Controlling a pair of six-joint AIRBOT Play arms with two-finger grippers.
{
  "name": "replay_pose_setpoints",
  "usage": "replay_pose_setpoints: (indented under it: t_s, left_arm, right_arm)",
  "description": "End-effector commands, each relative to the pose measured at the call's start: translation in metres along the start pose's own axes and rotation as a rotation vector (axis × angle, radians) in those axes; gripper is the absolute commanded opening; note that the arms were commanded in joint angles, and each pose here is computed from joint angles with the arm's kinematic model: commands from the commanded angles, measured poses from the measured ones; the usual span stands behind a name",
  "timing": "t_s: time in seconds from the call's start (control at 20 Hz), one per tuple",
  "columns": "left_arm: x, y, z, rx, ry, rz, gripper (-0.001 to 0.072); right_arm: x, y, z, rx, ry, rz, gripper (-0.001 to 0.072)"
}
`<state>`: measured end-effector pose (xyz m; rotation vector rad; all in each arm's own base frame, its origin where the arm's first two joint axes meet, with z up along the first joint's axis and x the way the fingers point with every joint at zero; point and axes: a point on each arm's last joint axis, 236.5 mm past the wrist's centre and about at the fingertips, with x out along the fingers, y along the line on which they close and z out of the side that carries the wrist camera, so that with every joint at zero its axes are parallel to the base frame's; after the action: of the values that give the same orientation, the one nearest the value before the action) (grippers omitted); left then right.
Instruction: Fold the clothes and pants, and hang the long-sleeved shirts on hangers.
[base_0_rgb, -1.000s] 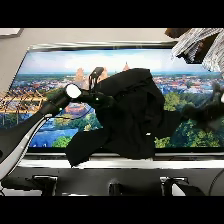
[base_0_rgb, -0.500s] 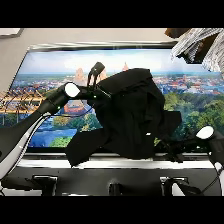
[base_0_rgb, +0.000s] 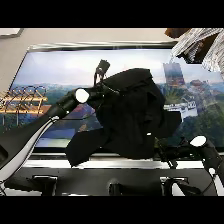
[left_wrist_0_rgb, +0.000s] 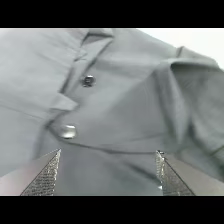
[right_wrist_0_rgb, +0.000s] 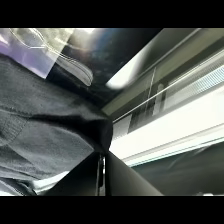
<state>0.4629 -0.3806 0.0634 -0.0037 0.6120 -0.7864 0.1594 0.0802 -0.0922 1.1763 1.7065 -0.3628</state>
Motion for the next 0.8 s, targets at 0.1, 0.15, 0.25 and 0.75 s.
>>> replay_pose_setpoints:
  t_s: [0.1, 0.15, 0.25, 0.75]
  left_arm:
    - [0.034, -0.047, 0.004, -0.495, 0.0, -0.073, 0.072]
    - [0.043, -0.062, 0.009, -0.567, 0.003, -0.112, 0.072]
    - [0.061, -0.085, 0.017, -0.698, 0.013, -0.172, 0.072]
    - [0.129, -0.102, -0.007, -1.182, 0.091, -0.197, 0.072]
  right_arm:
    - [0.002, 0.002, 0.004, 0.015, -0.019, 0.015, 0.0028]
    - [0.002, 0.002, 0.004, 0.014, -0.019, 0.014, 0.0028]
    - [0.002, 0.001, 0.005, 0.006, -0.02, 0.013, 0.0028]
    - [0.002, 0.001, 0.006, -0.029, -0.026, 0.012, 0.0028]
